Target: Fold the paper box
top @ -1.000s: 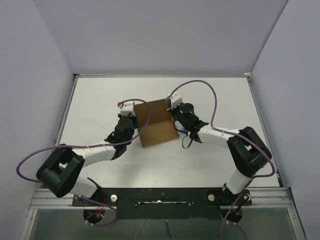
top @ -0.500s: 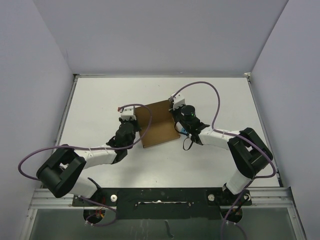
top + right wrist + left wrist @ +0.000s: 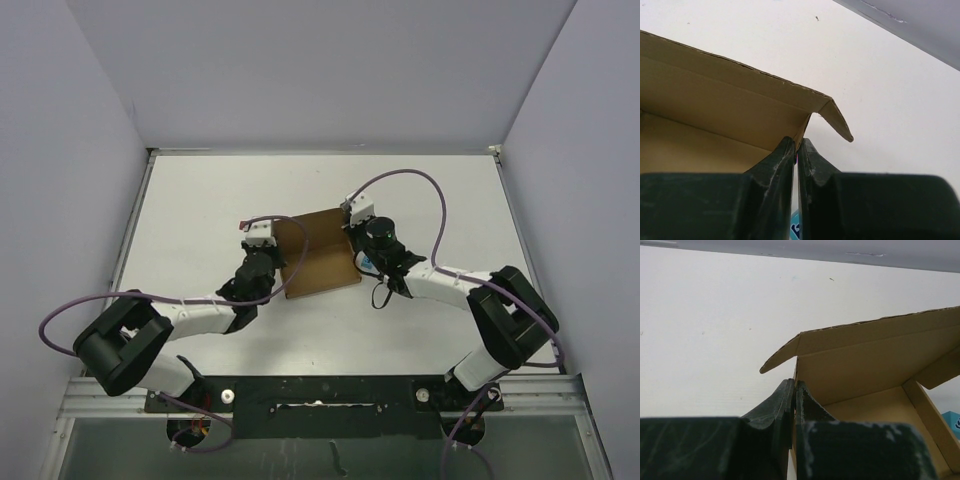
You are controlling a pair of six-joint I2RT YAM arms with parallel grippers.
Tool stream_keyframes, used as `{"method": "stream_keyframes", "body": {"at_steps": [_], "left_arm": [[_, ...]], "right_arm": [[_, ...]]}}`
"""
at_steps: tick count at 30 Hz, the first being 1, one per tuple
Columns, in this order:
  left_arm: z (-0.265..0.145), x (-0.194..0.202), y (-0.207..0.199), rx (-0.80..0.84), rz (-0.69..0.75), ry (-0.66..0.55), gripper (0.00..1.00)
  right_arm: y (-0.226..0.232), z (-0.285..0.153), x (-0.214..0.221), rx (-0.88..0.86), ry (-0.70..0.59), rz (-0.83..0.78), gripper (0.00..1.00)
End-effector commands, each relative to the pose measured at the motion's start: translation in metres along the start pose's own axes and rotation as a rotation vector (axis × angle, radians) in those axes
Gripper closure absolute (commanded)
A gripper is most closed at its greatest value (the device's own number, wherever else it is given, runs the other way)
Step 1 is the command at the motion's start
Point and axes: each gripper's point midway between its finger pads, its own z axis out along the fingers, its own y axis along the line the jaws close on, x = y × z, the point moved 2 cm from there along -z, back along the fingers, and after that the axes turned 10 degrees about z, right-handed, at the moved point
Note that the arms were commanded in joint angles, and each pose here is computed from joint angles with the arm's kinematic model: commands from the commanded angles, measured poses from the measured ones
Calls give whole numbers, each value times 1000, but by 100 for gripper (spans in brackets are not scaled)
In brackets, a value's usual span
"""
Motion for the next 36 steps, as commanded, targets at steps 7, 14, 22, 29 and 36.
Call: {"method": "stream_keyframes", "body": {"at_steps": [7, 14, 22, 29, 36], "left_arm": [[-15, -9, -22, 97, -52, -34, 100], [-19, -7, -21, 99, -52, -32, 100], [-23, -2, -26, 106, -67, -14, 100], [-26, 3, -33, 94, -73, 6, 100], [-28, 7, -33, 80, -77, 25, 100]], "right_arm": [[29, -18, -3, -121, 1, 14, 90], [31, -22, 2, -118, 30, 27, 89], [31, -25, 7, -116, 55, 38, 89], [30, -30, 13, -120, 77, 41, 89], [30, -35, 16, -129, 95, 41, 89]]}}
